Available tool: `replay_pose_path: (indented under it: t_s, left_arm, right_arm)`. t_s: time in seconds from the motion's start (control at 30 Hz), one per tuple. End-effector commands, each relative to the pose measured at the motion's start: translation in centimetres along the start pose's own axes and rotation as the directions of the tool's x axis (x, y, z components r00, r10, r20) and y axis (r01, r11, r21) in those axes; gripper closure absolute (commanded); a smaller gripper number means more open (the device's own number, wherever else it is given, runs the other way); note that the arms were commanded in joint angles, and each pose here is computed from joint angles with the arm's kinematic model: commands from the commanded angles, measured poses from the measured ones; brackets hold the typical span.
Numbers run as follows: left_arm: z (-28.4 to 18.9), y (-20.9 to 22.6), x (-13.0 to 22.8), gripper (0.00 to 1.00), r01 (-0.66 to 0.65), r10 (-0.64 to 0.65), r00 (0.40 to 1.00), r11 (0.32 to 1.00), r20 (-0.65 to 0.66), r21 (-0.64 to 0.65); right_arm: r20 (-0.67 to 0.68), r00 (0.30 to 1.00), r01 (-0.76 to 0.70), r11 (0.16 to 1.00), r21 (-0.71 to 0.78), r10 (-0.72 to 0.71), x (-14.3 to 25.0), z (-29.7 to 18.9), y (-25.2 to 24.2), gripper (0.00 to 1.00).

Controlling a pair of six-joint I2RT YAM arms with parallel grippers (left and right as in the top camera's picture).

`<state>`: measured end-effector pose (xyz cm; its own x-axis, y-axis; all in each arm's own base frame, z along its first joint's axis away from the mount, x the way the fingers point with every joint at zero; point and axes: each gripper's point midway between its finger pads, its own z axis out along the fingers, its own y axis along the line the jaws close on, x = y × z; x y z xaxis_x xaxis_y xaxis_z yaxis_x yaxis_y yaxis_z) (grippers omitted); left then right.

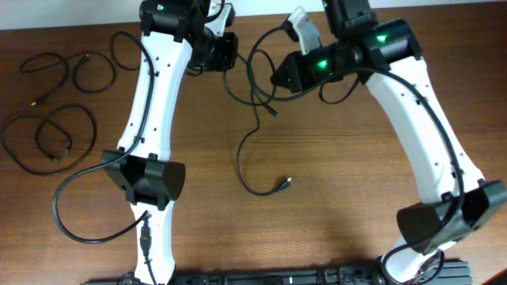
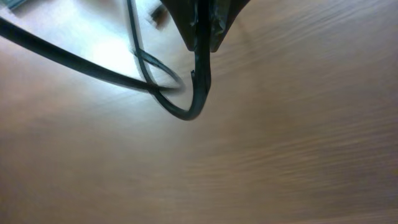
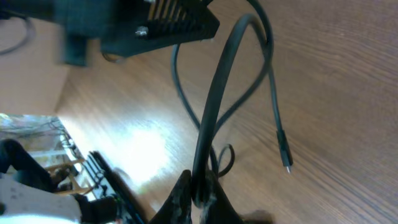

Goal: Untangle cables

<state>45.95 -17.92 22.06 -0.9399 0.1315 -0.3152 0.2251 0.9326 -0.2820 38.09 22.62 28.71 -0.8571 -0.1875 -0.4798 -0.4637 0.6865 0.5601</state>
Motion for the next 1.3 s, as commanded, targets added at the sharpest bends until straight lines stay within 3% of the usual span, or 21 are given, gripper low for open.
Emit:
replay_pose_path:
  t_s: [0.0,0.17,0.23,0.3,0.33,0.37,0.43,0.47,0.57,0.7,0.8,0.83,0.87,0.9,0.93,0.97,1.03,1.1,1.23,1.27]
  left_arm:
    - [-0.9,6.7,-0.3,1.0,0.133,-0.116,0.991,0.924,0.067,-0.357]
    - [-0.9,6.8,-0.1,1.0,0.14,-0.127,0.99,0.927,0.059,-0.348]
    - [0.0,3.3,-0.2,1.0,0.056,-0.054,0.998,0.987,0.014,-0.152]
    - [-0.4,-0.2,-0.1,1.0,0.024,-0.024,1.0,0.997,-0.005,0.072]
    - [-1.3,-3.1,0.3,1.0,-0.047,0.05,0.999,0.971,-0.006,0.234]
    - [-2.1,-4.7,0.6,1.0,-0.068,0.073,0.997,0.944,-0.003,0.323]
    - [-3.7,-5.8,1.4,1.0,-0.055,0.067,0.998,0.921,-0.017,0.386]
    - [-4.3,-6.0,1.9,1.0,-0.05,0.065,0.998,0.919,-0.025,0.392]
    - [-6.2,-7.7,2.7,1.0,-0.039,0.065,0.997,0.877,-0.038,0.48]
    - [-8.6,-10.6,3.5,1.0,-0.044,0.095,0.995,0.744,-0.041,0.667]
    - [-9.0,-10.9,3.7,1.0,-0.03,0.092,0.994,0.724,-0.053,0.689]
    - [-9.6,-11.1,3.7,1.0,-0.032,0.094,0.994,0.695,-0.047,0.718]
    - [-9.7,-10.9,3.6,1.0,-0.036,0.092,0.995,0.692,-0.039,0.721]
    - [-9.9,-10.0,3.2,1.0,-0.024,0.071,0.997,0.698,-0.035,0.716]
    - [-9.9,-9.5,3.0,1.0,-0.019,0.06,0.998,0.701,-0.032,0.712]
    - [-9.9,-8.9,2.8,1.0,-0.014,0.049,0.998,0.71,-0.029,0.704]
    - [-8.3,-6.2,2.6,1.0,-0.016,0.038,0.999,0.814,-0.026,0.58]
    - [-6.0,-1.8,2.4,1.0,0.034,-0.019,0.999,0.946,-0.048,0.321]
    - [-5.5,0.1,2.4,1.0,0.029,-0.021,0.999,0.978,-0.042,0.208]
    - [-5.2,1.5,2.1,1.0,0.035,-0.032,0.999,0.991,-0.03,0.127]
  right_arm:
    - [0.184,0.983,-0.022,1.0,-0.005,0.022,-1.8,-7.2,1.5,0.96]
    - [0.378,0.92,-0.162,0.978,0.129,0.103,-2.1,-15.0,-1.5,0.96]
    - [0.327,0.934,-0.191,0.973,0.131,0.14,-1.3,-13.8,-2.0,0.95]
    - [0.256,0.95,-0.225,0.959,0.172,0.177,-0.6,-11.5,-3.7,0.6]
    - [0.165,0.982,-0.122,0.975,0.187,0.091,-0.1,-9.2,-4.1,0.44]
    - [0.092,0.994,-0.068,0.981,0.179,0.052,0.4,-6.9,-4.1,0.33]
    - [-0.021,0.996,-0.08,0.984,0.158,0.084,0.9,-1.7,-5.5,0.27]
    - [-0.076,0.992,-0.092,0.984,0.154,0.105,1.5,0.5,-6.3,0.28]
    - [-0.179,0.984,0.039,0.993,0.114,-0.018,2.7,4.0,-6.2,0.28]
    - [-0.195,0.98,0.083,0.968,0.237,-0.036,2.7,4.2,-8.0,0.28]
    - [-0.189,0.981,0.087,0.968,0.237,-0.041,2.5,4.2,-8.0,0.28]
    - [-0.193,0.98,0.1,0.967,0.234,-0.055,2.6,4.2,-8.0,0.34]
    - [-0.195,0.979,0.103,0.967,0.234,-0.057,2.6,4.2,-8.0,0.52]
    - [-0.198,0.979,0.101,0.967,0.233,-0.054,2.7,4.2,-8.0,0.88]
    - [-0.201,0.978,0.099,0.967,0.233,-0.052,2.8,4.2,-8.0,0.96]
    - [-0.203,0.978,0.096,0.969,0.229,-0.049,2.9,4.2,-7.9,0.96]
    - [-0.176,0.984,0.011,0.971,0.24,0.032,2.7,3.9,-7.7,0.96]
    - [-0.132,0.99,-0.021,0.977,0.21,0.049,2.0,2.9,-6.1,0.96]
    - [-0.089,0.994,-0.041,0.977,0.209,0.061,1.4,1.5,-5.0,0.96]
    - [-0.079,0.994,-0.059,0.977,0.203,0.077,1.2,1.5,-4.8,0.96]
